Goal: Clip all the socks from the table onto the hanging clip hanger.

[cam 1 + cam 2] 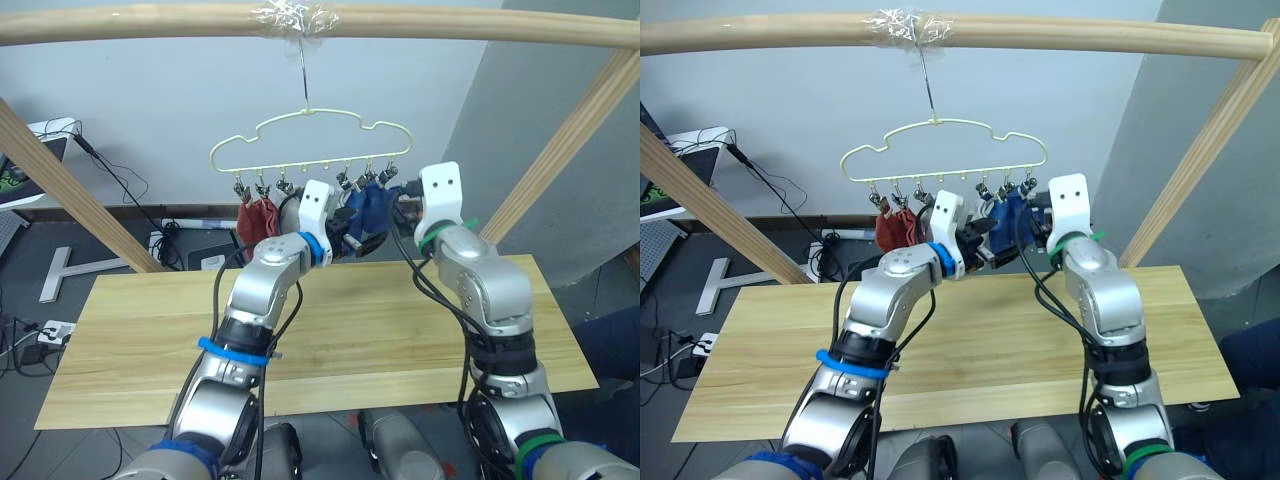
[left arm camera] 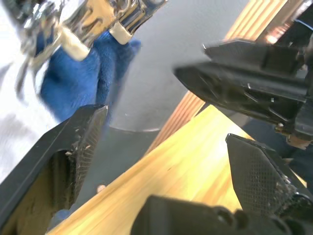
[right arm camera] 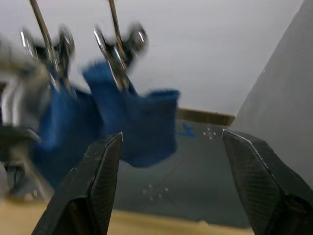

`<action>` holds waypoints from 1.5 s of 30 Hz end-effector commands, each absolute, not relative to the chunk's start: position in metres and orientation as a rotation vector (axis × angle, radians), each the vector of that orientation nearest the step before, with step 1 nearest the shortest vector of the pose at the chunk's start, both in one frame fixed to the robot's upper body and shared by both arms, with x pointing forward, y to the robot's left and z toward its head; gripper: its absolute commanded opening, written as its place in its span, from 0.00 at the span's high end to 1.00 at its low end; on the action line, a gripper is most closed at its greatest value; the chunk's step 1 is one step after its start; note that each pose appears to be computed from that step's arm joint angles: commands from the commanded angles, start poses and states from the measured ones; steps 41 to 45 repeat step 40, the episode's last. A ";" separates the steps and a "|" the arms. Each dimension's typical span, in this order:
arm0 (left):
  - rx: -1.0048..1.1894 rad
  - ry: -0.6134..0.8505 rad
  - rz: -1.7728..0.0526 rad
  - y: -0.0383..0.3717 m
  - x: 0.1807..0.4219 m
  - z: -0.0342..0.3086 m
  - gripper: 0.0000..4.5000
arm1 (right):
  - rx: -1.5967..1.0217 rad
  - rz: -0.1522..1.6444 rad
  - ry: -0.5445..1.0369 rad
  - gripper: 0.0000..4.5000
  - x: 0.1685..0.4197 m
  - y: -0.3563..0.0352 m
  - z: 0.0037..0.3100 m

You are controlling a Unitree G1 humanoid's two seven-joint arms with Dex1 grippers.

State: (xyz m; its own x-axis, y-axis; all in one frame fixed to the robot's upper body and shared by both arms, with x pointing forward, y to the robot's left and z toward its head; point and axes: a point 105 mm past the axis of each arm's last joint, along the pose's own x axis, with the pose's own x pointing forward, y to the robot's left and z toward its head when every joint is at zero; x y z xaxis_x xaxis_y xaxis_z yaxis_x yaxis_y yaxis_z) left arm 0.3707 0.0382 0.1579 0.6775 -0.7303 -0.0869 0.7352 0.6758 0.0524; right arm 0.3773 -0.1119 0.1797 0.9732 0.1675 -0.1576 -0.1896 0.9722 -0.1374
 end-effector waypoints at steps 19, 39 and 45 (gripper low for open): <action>-0.009 0.077 -0.191 0.213 0.255 0.103 0.00 | -0.146 0.578 0.216 0.25 0.274 -0.134 0.115; -0.041 0.079 -0.067 0.231 0.219 0.099 0.00 | -0.159 0.582 0.254 0.25 0.262 -0.142 0.107; -0.041 0.069 -0.072 0.230 0.220 0.100 0.00 | -0.161 0.581 0.254 0.25 0.262 -0.142 0.107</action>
